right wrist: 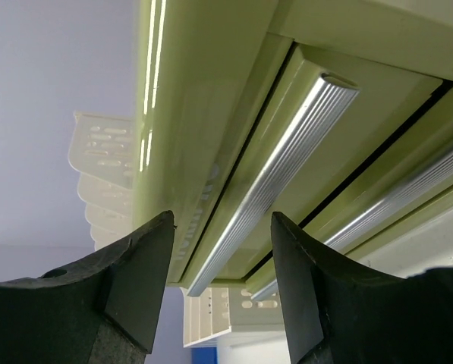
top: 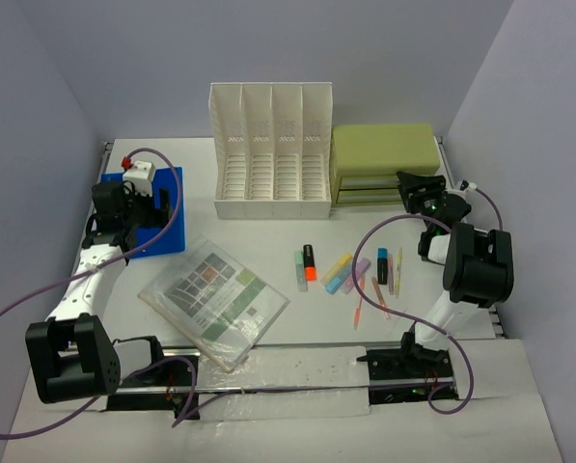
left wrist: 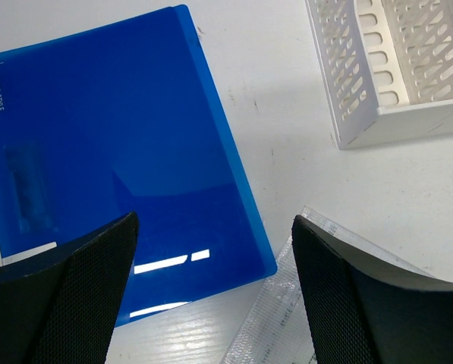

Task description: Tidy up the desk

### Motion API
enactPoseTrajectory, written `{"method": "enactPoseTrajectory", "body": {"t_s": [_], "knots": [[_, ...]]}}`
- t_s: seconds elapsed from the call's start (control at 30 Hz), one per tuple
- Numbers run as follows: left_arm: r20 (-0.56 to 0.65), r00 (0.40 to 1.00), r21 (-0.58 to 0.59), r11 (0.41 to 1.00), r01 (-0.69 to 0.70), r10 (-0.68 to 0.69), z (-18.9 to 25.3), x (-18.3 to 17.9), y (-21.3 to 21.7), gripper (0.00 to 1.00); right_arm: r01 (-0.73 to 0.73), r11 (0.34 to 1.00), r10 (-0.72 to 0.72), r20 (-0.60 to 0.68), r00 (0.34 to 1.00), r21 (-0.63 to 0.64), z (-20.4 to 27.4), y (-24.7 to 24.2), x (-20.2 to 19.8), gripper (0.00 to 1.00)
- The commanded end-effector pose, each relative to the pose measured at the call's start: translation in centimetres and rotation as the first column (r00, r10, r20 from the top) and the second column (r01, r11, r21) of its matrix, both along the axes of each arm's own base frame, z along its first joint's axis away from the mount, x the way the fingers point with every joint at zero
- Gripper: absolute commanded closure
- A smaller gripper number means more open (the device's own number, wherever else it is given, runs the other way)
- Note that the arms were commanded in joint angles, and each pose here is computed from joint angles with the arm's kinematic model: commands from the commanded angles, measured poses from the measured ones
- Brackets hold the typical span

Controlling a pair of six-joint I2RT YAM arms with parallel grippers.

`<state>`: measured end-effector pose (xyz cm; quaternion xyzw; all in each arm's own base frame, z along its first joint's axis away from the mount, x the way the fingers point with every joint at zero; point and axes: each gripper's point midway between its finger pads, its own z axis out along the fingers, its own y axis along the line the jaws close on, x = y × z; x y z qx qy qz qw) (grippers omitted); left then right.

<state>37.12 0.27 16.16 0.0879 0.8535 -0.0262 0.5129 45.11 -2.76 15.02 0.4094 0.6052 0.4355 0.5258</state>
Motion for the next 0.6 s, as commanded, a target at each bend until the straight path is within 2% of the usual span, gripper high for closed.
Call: {"method": "enactPoseTrajectory", "body": {"t_s": [0.0, 0.57], "knots": [[0.059, 0.998, 0.020, 1.000, 0.004, -0.005, 1.30, 0.49, 0.32, 0.12, 0.006, 1.000, -0.005, 0.070, 0.998, -0.012, 1.36, -0.36, 0.90, 0.39], [0.059, 0.998, 0.025, 1.000, 0.005, -0.006, 1.17, 0.47, 0.37, 0.12, 0.009, 1.000, -0.009, 0.084, 0.996, 0.004, 1.15, -0.48, 1.06, 0.44]]}}
